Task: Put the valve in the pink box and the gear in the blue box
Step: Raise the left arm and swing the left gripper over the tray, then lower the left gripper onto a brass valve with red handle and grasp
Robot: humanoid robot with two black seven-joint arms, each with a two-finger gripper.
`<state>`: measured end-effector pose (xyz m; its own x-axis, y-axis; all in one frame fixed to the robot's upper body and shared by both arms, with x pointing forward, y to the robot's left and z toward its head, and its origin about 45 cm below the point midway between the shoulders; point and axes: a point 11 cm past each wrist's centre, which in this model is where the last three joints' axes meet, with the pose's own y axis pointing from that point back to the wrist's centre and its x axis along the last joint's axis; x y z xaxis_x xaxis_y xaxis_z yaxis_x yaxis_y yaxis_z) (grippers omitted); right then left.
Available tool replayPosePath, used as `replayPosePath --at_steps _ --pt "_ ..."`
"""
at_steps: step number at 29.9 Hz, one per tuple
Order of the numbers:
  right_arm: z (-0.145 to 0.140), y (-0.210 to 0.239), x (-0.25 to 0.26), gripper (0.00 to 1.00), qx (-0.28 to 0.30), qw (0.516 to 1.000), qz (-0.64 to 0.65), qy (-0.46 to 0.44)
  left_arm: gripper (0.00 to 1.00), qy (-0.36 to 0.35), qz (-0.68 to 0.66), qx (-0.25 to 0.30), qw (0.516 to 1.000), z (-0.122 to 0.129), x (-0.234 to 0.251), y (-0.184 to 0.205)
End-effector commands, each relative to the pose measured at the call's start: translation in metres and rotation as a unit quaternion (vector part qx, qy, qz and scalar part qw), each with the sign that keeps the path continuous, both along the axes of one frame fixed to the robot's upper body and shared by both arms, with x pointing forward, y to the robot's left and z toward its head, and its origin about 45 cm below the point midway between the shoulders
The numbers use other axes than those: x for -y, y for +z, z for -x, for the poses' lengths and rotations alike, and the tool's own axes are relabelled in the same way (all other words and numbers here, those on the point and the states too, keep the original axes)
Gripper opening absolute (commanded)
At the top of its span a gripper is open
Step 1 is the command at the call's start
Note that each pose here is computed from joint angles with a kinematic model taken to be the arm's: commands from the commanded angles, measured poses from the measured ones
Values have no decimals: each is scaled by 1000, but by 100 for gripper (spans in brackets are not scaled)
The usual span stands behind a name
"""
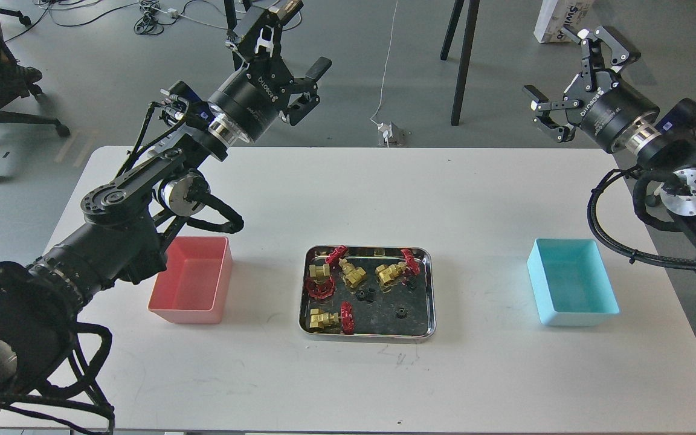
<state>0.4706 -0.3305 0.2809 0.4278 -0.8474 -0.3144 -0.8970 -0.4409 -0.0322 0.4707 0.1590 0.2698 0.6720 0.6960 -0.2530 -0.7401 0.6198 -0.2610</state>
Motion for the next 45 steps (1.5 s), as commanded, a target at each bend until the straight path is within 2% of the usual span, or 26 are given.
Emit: replayPosePath --at_steps 1,8,14,16,20,23,26,28,32,35,37,41,45 --pt "-1 5 4 100 8 1000 -14 -10 100 1 -3 -2 1000 1 -1 -2" --pt "-9 33 19 100 28 993 -107 -43 100 14 -5 -19 1000 4 -13 -19" --pt "-24 123 23 100 110 987 -111 -36 100 8 55 -27 998 13 -1 -17" --pt "-28 135 32 100 112 986 -101 -67 100 -11 86 -18 996 22 13 -7" --pt "-28 135 38 100 108 986 -94 -85 100 -94 113 40 988 47 52 42" --pt "-24 135 48 100 109 986 -89 -91 100 -139 54 102 984 59 53 77" --pt "-20 124 53 100 99 987 -87 -94 100 -221 -75 120 965 74 77 75" --pt "-19 120 54 100 96 987 -87 -96 100 -241 -176 129 946 76 78 66" --pt "-18 113 57 100 88 987 -84 -101 99 -269 -368 140 879 77 70 34" --pt "-19 105 54 100 80 988 -82 -100 99 -287 -490 168 805 77 52 19" --pt "-20 99 50 100 63 991 -74 -95 98 -303 -551 196 752 81 46 13" --pt "-25 70 26 100 -13 996 -32 -83 93 -317 -650 279 632 84 37 0" --pt "-34 67 9 100 -53 994 -20 -97 93 -328 -697 347 535 86 30 -33"
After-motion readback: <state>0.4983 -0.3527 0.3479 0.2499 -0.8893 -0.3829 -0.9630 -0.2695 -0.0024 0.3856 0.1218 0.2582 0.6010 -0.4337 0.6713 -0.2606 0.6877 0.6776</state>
